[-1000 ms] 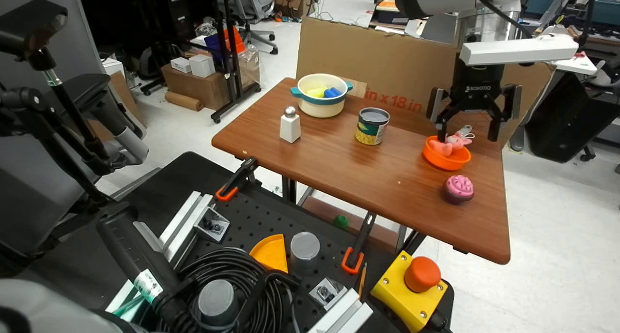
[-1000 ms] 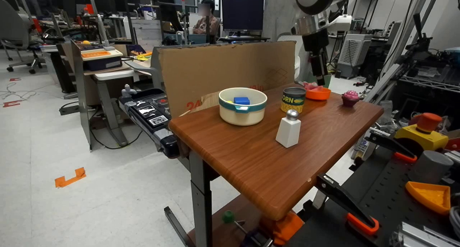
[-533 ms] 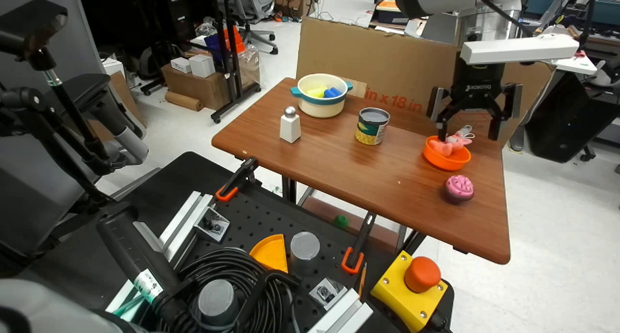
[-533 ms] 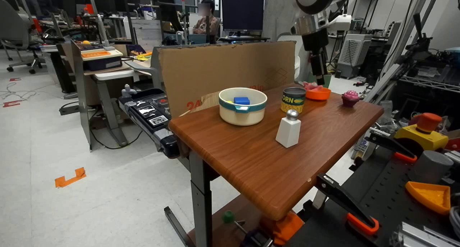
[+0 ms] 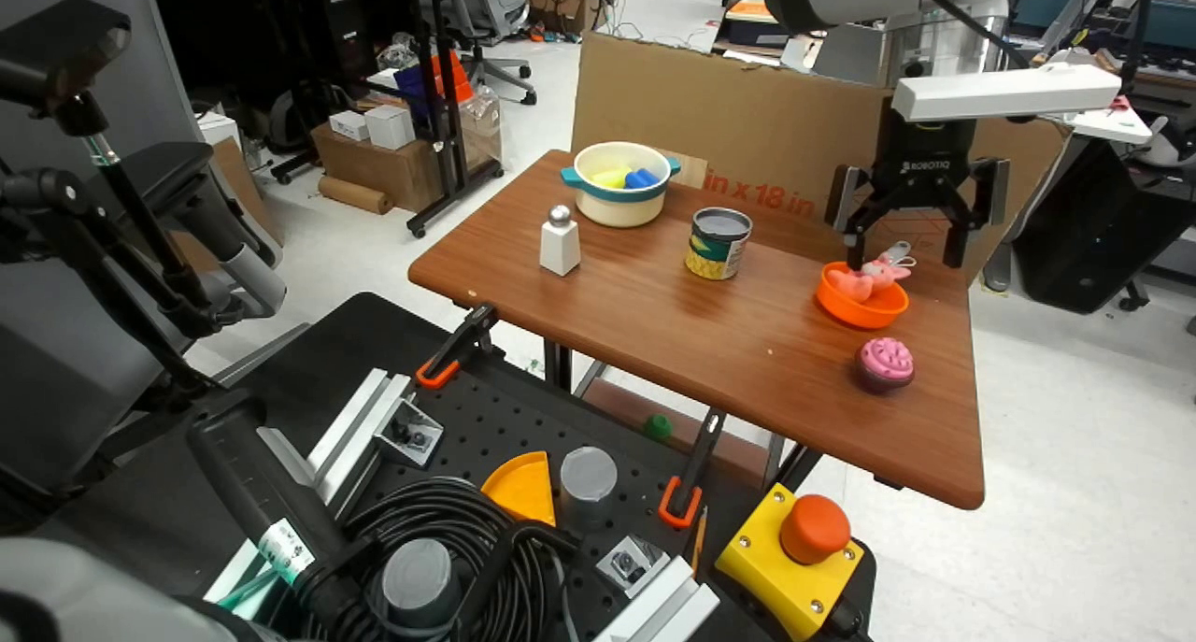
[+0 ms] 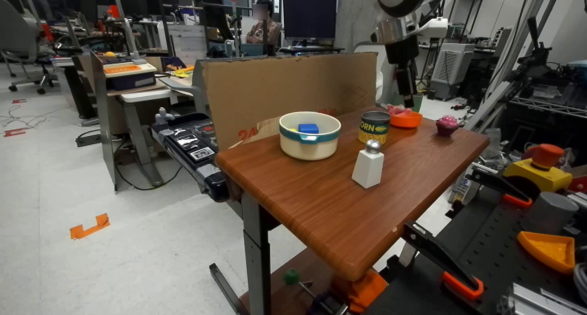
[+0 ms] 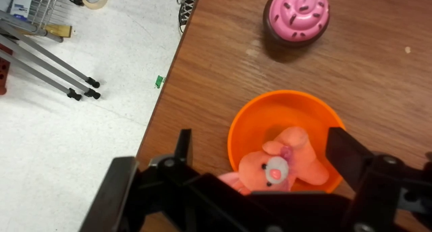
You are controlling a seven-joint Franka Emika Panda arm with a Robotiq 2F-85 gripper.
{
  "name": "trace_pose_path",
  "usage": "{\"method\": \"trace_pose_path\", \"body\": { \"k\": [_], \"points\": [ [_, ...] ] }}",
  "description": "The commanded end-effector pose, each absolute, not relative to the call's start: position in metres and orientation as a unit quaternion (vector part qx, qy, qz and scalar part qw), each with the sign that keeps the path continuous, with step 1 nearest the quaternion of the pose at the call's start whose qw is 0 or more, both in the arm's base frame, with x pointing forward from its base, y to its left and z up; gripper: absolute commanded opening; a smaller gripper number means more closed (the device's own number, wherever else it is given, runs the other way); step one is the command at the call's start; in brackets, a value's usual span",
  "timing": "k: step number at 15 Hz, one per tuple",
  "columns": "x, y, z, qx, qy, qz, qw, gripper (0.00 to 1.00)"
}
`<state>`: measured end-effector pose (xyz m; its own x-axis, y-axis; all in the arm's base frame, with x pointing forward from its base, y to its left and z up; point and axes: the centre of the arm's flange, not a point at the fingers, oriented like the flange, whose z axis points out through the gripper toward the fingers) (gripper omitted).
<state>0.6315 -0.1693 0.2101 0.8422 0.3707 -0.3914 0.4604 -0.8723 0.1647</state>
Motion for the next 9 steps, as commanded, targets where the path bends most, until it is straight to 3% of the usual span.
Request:
{"method": "trace_pose_path", "body": {
  "k": [1, 9],
  "points": [
    [0.637, -0.172, 0.214, 0.948, 0.232, -0.176, 0.125, 1.0],
    [0.648, -0.164, 0.216, 0.941, 0.254, -0.188, 0.12, 1.0]
  ]
}}
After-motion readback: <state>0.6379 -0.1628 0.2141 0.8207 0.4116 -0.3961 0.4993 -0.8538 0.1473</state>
